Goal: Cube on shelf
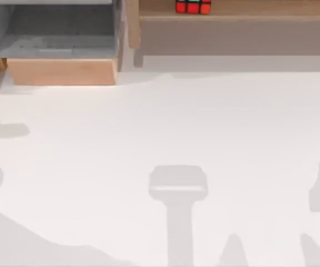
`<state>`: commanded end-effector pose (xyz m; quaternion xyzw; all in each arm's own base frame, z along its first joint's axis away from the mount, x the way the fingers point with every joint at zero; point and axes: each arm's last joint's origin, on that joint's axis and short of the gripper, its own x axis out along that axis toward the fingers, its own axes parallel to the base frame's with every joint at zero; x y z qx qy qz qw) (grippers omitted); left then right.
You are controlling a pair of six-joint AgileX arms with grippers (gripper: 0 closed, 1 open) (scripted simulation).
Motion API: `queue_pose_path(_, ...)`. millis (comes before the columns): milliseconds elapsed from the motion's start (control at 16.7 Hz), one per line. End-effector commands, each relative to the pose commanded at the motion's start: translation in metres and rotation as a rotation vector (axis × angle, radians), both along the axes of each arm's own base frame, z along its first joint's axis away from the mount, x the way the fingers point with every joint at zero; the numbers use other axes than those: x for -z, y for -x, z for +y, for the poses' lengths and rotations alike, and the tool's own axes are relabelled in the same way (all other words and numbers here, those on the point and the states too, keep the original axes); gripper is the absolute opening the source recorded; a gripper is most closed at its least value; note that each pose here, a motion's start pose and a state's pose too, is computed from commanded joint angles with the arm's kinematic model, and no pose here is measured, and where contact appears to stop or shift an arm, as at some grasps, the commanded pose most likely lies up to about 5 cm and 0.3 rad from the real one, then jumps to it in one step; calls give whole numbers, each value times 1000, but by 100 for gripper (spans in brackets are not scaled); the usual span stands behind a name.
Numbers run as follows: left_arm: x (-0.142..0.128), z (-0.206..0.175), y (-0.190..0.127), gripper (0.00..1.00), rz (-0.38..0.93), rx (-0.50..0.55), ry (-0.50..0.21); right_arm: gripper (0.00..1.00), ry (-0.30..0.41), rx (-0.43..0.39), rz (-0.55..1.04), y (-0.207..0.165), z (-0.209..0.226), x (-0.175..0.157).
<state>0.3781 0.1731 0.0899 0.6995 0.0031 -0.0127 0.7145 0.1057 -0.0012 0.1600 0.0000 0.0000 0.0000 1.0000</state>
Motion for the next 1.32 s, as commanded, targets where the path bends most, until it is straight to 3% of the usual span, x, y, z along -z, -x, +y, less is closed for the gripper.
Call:
queue_pose_path(300, 2, 2, -2, 0, 5, -4, 2, 100, 0, 0, 0, 0, 0, 0)
queue_pose_path(720, 0, 1, -56, 0, -1, -2, -2, 100, 0, 0, 0, 0, 0, 0)
queue_pose_path(1020, 0, 0, -61, 0, 3, -3, 2, 100, 0, 0, 0, 0, 0, 0)
queue_pose_path(1320, 0, 0, -61, 38, 3, -3, 2, 100, 0, 0, 0, 0, 0, 0)
